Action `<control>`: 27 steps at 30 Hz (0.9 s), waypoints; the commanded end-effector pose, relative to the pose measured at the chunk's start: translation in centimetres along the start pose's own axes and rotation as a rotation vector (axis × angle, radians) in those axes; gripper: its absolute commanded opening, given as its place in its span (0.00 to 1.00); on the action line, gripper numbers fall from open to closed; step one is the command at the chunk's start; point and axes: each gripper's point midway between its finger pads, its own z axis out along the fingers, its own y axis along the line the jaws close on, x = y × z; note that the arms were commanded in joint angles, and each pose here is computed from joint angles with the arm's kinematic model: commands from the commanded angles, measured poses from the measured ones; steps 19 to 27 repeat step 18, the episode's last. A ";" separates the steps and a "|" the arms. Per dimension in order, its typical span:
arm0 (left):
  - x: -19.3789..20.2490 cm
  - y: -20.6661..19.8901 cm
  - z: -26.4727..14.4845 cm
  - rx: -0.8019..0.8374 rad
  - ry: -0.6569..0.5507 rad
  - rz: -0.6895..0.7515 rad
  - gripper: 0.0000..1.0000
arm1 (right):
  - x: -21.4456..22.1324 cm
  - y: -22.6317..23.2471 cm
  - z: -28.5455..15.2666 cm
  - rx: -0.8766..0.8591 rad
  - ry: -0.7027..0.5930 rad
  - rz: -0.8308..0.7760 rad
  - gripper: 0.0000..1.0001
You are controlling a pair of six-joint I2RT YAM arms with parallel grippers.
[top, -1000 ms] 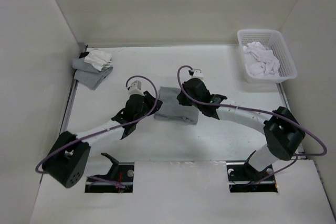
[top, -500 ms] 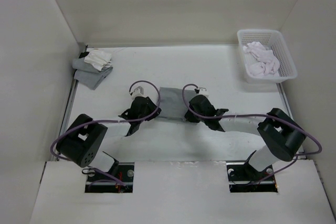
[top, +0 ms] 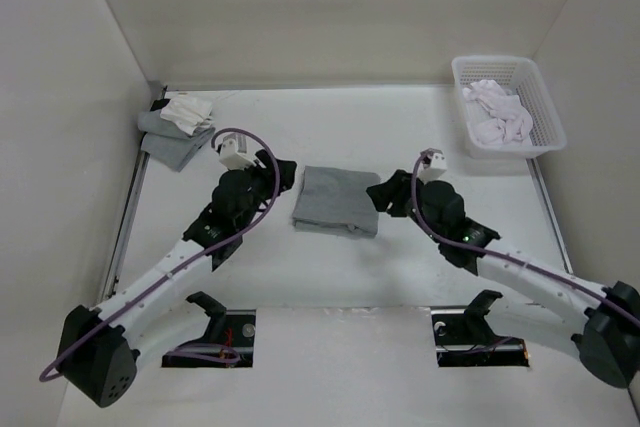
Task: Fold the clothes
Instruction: Fold the tank top
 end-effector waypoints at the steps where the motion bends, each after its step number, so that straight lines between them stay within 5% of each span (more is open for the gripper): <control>1: -2.1 0.6 -1.2 -0.076 -0.027 0.113 0.52 | 0.0 -2.5 -1.2 0.040 -0.060 -0.019 0.58; 13: 0.4 4.8 0.0 -0.224 0.075 0.126 0.56 | -0.4 -9.3 -4.2 0.222 -0.277 0.070 0.64; 27: 0.9 5.5 0.8 -0.236 0.082 0.133 0.55 | 0.2 -11.7 -4.0 0.285 -0.275 0.063 0.65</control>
